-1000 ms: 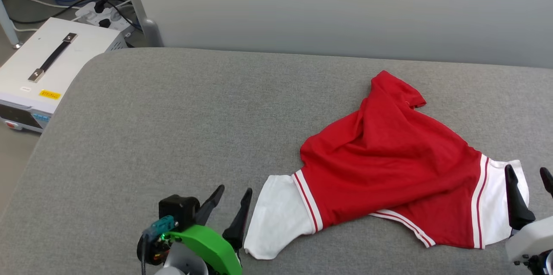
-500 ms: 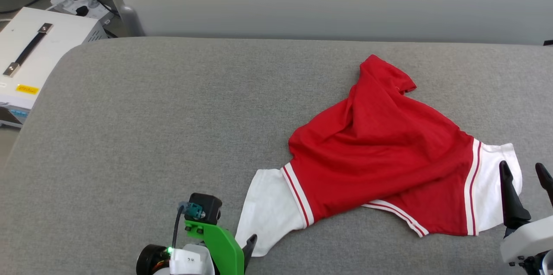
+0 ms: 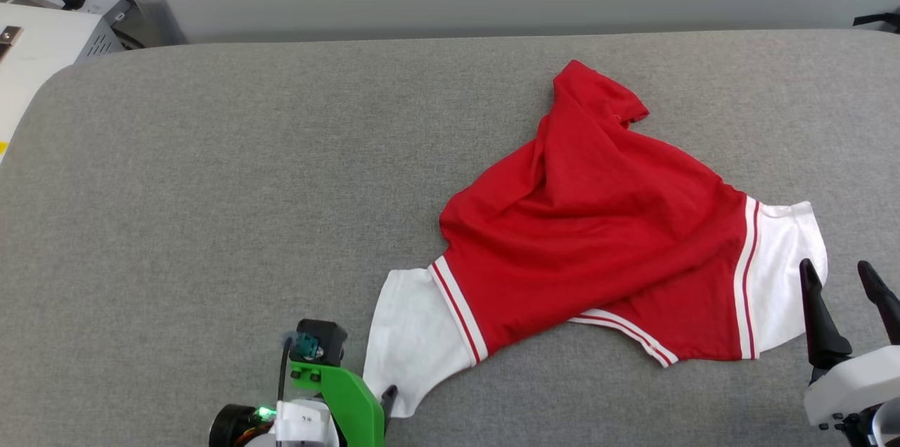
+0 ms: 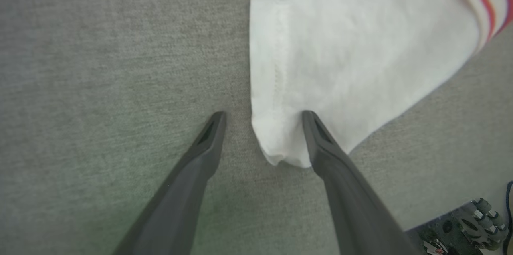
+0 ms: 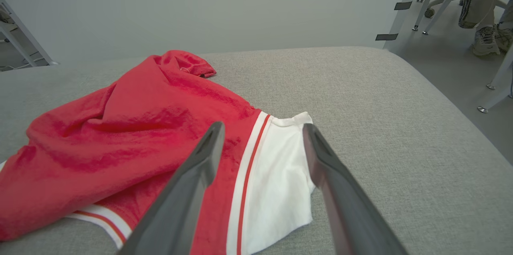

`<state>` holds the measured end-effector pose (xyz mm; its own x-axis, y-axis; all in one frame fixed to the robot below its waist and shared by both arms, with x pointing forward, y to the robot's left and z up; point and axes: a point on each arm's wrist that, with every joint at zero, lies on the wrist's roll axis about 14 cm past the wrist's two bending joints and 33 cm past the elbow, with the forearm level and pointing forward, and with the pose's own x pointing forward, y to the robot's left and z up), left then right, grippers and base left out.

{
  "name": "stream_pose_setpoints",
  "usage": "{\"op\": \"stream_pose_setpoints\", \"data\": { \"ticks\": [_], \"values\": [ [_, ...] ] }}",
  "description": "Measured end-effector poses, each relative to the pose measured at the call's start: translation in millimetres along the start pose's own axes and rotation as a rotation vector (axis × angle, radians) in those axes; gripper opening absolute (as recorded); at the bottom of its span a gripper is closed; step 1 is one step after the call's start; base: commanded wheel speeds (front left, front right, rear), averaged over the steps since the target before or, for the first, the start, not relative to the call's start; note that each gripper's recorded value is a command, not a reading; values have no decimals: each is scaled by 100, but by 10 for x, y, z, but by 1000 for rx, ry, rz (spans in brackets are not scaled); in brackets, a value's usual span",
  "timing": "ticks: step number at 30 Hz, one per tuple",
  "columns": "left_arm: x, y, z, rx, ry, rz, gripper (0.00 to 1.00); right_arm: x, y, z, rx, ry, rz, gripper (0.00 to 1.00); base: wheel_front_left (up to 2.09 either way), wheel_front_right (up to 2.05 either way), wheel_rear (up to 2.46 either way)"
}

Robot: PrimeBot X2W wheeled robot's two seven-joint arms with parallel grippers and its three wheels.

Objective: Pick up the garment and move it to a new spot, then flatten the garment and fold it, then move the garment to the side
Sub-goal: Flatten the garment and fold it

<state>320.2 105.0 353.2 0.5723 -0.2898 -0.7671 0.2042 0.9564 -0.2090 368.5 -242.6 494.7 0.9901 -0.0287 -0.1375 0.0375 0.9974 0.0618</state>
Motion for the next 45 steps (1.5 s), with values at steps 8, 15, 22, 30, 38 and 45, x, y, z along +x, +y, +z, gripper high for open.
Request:
{"op": "stream_pose_setpoints", "data": {
  "ticks": [8,15,22,30,38,45],
  "values": [
    [12,108,156,-56,-97,10,0,3,16,-46,-19,27,20,100,0,0,0],
    [-306,296,804,-119,-448,37,0,-45,49,-134,-36,90,42,100,0,0,0],
    [-755,572,1247,-129,-689,110,0,-106,67,-303,-46,192,54,100,0,0,0],
    [-828,689,1094,-143,-621,149,0,-114,-116,-562,-81,384,8,100,0,0,0],
    [-835,590,969,-170,-523,108,0,27,-174,-763,-121,580,1,100,0,0,0],
    [-862,597,961,-175,-505,111,0,146,-127,-985,-158,692,31,100,0,0,0]
  ]
}}
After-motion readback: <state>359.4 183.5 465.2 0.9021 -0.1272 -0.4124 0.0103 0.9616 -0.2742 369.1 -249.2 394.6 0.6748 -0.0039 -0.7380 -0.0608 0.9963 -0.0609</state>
